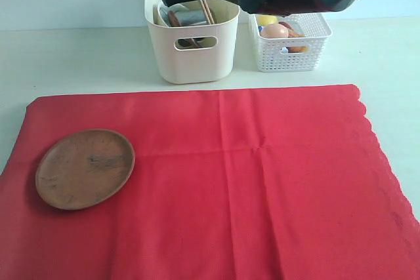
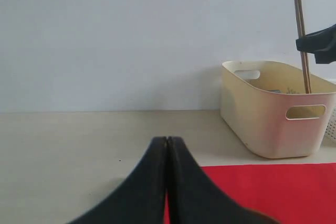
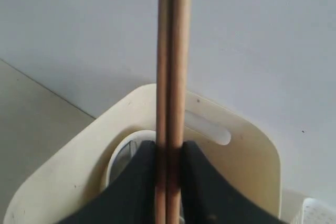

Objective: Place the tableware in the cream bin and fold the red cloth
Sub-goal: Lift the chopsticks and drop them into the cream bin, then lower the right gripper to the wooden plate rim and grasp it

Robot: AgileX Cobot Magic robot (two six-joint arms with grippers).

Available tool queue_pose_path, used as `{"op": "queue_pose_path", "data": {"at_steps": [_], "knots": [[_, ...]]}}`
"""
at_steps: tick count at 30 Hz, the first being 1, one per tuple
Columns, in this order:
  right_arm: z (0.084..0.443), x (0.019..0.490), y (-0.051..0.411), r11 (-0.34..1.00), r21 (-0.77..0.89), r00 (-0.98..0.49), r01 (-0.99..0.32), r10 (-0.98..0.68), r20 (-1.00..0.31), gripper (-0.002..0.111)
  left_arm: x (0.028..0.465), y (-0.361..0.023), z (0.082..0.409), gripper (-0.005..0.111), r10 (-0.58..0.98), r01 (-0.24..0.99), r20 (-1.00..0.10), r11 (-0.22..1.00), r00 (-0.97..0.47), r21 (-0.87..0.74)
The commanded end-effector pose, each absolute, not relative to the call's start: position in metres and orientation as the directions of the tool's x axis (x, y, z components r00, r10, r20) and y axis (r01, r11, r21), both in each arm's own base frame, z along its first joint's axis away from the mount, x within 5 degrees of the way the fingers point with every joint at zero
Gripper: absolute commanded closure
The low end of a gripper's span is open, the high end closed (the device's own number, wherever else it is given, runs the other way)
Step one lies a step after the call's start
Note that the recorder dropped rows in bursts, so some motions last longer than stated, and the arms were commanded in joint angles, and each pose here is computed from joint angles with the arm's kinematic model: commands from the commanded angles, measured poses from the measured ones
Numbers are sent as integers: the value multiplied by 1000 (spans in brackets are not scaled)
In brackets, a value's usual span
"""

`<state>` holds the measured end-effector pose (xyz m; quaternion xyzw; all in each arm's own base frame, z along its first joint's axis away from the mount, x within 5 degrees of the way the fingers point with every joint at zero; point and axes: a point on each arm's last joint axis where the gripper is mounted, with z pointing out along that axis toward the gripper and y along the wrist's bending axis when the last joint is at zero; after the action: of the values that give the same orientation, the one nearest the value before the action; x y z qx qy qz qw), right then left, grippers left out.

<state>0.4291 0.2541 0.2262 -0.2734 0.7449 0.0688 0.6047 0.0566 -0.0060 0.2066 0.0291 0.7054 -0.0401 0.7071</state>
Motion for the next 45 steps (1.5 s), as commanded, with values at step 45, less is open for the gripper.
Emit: {"op": "queue_pose_path", "data": {"at_steps": [45], "knots": [[239,354,267,626,420,-723,-657,-365,-587,61,56,-6,205,105,-20,104,-1000,994,0,-20]]}}
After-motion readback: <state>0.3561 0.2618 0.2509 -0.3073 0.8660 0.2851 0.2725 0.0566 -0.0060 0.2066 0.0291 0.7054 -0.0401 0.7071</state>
